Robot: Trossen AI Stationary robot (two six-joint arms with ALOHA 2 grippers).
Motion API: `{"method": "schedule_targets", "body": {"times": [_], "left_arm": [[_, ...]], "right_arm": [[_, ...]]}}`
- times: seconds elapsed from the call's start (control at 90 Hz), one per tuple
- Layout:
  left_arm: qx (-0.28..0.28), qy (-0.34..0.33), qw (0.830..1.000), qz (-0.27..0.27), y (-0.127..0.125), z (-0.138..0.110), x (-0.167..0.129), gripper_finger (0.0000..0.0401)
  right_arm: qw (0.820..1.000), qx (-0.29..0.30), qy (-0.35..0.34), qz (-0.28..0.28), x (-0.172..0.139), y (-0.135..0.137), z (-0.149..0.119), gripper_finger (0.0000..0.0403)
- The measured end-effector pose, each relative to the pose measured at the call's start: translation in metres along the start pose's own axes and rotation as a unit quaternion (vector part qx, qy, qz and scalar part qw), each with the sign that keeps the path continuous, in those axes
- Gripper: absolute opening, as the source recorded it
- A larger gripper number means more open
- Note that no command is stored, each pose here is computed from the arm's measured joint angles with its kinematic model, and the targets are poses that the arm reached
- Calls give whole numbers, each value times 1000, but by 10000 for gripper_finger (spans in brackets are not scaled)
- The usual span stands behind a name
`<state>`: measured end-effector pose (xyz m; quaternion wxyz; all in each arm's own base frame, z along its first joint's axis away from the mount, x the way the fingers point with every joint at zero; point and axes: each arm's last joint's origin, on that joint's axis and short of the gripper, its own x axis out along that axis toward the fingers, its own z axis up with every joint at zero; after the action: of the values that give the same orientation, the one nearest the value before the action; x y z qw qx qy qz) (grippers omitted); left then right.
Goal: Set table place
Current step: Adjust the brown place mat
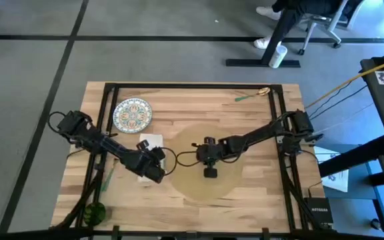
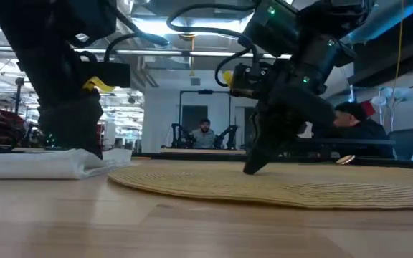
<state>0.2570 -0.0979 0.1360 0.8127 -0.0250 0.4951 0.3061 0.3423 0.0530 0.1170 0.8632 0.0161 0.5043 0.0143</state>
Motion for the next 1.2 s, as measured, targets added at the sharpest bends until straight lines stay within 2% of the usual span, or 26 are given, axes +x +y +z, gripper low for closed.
{"method": "schedule_targets", "body": {"times": [0.233, 0.4, 0.8, 1.033, 1.2], "left_arm": [[-8, -19, 999, -25, -9, 5, 8, 0], [-12, -24, 999, -22, -12, 5, 11, 0], [3, -3, 1000, 28, -8, 17, -8, 0], [-46, 34, 995, 87, 14, 6, 10, 0], [-52, 29, 996, 68, 14, 5, 18, 0]], "right_arm": [[1000, 0, 0, 0, 0, 0, 0, 0], [1000, 0, 0, 0, 0, 0, 0, 0], [1000, 0, -2, 0, 0, 0, 1, 0], [1000, 0, -4, 1, 0, 0, 1, 0], [1000, 0, -5, 2, 0, 0, 1, 0]]}}
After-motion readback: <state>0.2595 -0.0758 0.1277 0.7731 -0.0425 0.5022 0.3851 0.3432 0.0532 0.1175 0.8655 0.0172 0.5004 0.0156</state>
